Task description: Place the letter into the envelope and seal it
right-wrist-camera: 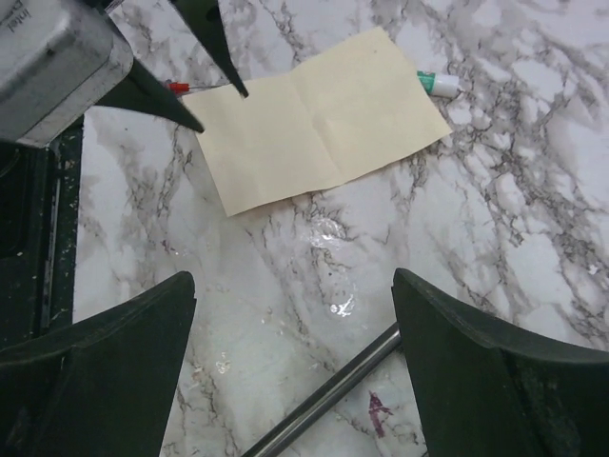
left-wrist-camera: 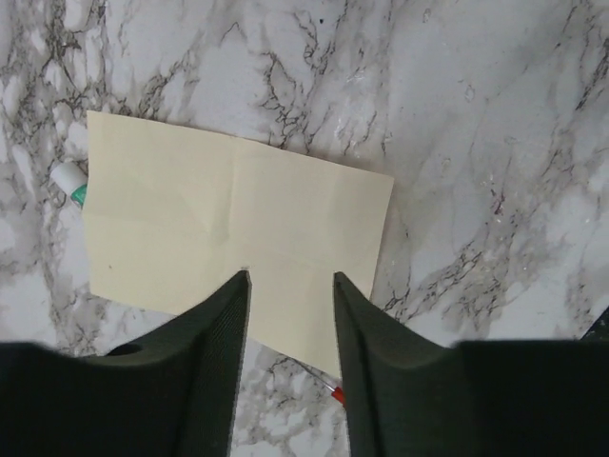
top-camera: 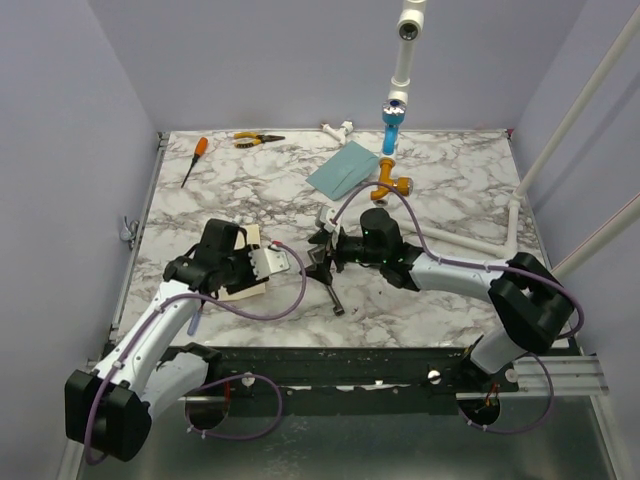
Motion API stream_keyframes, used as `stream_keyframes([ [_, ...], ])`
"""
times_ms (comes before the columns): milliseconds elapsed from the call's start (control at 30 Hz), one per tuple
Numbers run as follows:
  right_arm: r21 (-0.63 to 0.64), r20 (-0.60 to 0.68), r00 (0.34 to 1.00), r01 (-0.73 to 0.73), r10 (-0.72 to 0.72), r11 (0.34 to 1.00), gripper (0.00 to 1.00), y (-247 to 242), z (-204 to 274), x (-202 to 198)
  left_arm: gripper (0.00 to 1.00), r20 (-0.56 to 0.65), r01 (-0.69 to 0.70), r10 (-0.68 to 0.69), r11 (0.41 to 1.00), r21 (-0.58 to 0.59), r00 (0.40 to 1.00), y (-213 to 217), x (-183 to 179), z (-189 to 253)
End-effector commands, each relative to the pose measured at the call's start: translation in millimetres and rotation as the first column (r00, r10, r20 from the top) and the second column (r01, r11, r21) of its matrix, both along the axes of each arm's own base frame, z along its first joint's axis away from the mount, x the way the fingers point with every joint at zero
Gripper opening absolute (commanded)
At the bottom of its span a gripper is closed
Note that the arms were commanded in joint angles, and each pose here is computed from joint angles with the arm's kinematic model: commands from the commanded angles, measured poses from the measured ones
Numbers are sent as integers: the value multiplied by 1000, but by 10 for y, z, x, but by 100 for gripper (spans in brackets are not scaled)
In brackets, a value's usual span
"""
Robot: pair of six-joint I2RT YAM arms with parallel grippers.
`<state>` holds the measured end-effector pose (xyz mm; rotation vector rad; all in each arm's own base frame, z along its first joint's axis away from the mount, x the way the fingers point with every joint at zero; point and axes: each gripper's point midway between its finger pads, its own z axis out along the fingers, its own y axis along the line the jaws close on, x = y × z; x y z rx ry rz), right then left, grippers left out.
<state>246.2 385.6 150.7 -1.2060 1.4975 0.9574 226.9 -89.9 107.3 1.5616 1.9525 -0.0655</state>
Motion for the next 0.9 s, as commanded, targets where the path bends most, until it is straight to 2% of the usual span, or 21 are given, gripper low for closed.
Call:
stream_keyframes([
  [0, 31, 152, 988, 10, -15, 999, 89, -54, 184, 71, 88, -47, 8, -5, 998, 66, 999, 102, -172, -234],
  [33, 33, 157, 987, 13, -18, 999, 89, -66, 203, 69, 99, -46, 11, -8, 997, 76, 999, 83, -178, -299],
  [233, 25, 125, 992, -1, -2, 1000, 89, -169, 277, -76, 99, -36, -16, 20, 994, 109, 999, -114, -81, -534],
  [400, -13, 81, 997, -9, 10, 1000, 90, -148, 99, -79, 99, -25, -17, 21, 990, 136, 999, -132, 16, -617],
  [500, -52, -51, 998, 28, -30, 998, 89, 2, 64, 54, 99, -84, 41, -36, 998, 56, 996, -262, -124, -438],
  [633, 24, -79, 993, 89, -87, 996, 88, 72, 170, 152, 99, -141, 36, -50, 994, -102, 989, -373, -144, 35],
  [733, 63, -72, 993, 94, -90, 994, 88, 46, 224, 120, 99, -113, -46, 29, 988, -145, 993, -172, 96, 255],
  [800, 50, -80, 992, 103, -99, 993, 88, 28, 209, 123, 98, -87, -149, 140, 984, -96, 986, 150, 347, 264],
  [867, 24, -92, 990, 111, -109, 993, 88, 14, 161, 130, 88, -68, -268, 268, 963, 0, 961, 509, 585, 169],
])
